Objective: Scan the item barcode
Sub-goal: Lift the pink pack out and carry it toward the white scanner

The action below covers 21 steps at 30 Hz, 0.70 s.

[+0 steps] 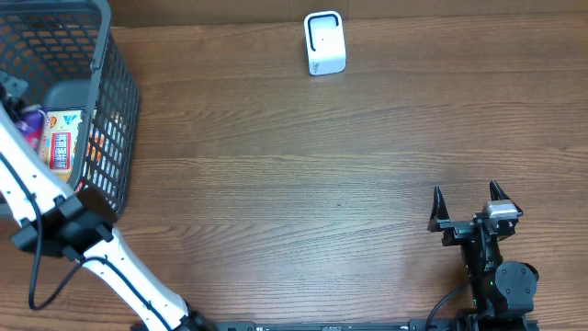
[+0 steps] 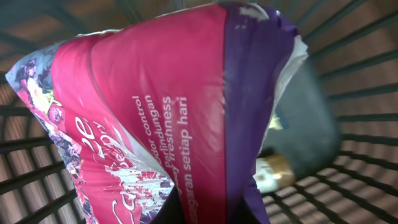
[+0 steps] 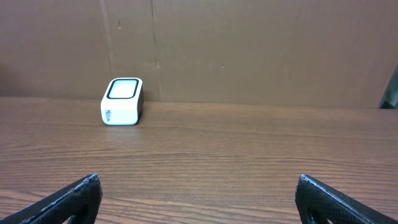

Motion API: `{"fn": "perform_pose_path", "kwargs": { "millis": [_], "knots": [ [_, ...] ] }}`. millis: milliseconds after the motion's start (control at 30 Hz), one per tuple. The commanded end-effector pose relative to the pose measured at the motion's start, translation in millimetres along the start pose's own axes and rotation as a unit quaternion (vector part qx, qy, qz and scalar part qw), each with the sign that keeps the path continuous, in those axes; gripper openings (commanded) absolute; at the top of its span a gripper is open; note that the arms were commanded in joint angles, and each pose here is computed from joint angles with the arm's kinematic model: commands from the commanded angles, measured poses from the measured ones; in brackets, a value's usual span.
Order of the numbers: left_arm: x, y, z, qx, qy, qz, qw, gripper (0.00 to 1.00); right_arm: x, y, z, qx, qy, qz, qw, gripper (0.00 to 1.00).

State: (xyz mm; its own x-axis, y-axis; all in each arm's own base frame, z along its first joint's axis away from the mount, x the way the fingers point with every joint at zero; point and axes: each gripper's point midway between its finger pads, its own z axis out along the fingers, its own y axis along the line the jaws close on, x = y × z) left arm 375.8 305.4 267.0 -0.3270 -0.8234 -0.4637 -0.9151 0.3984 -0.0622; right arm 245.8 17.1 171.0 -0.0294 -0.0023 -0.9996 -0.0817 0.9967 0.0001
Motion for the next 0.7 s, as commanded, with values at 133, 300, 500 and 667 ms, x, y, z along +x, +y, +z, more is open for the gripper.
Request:
{"fn": "perform_pose_path", "kwargs": {
  "millis": [133,300,500,667],
  "knots": [
    [-14,11,-165,0.137,-0.142,-0.043,0.979,0.04,1,0,0,0.002,-0.003,-0.001,1.0,1.0],
    [19,-14,-229,0.258,-0.138,-0.007,0.956,0.04,1,-1,0,0.002,-0.003,-0.001,1.0,1.0],
    [96,-81,-280,0.384,-0.083,0.133,0.91,0.04,1,0,0,0.002,-0.003,-0.001,1.0,1.0],
    [174,-133,-299,0.426,-0.032,0.258,0.867,0.04,1,0,0,0.002,-0.003,-0.001,1.0,1.0]
  ]
}}
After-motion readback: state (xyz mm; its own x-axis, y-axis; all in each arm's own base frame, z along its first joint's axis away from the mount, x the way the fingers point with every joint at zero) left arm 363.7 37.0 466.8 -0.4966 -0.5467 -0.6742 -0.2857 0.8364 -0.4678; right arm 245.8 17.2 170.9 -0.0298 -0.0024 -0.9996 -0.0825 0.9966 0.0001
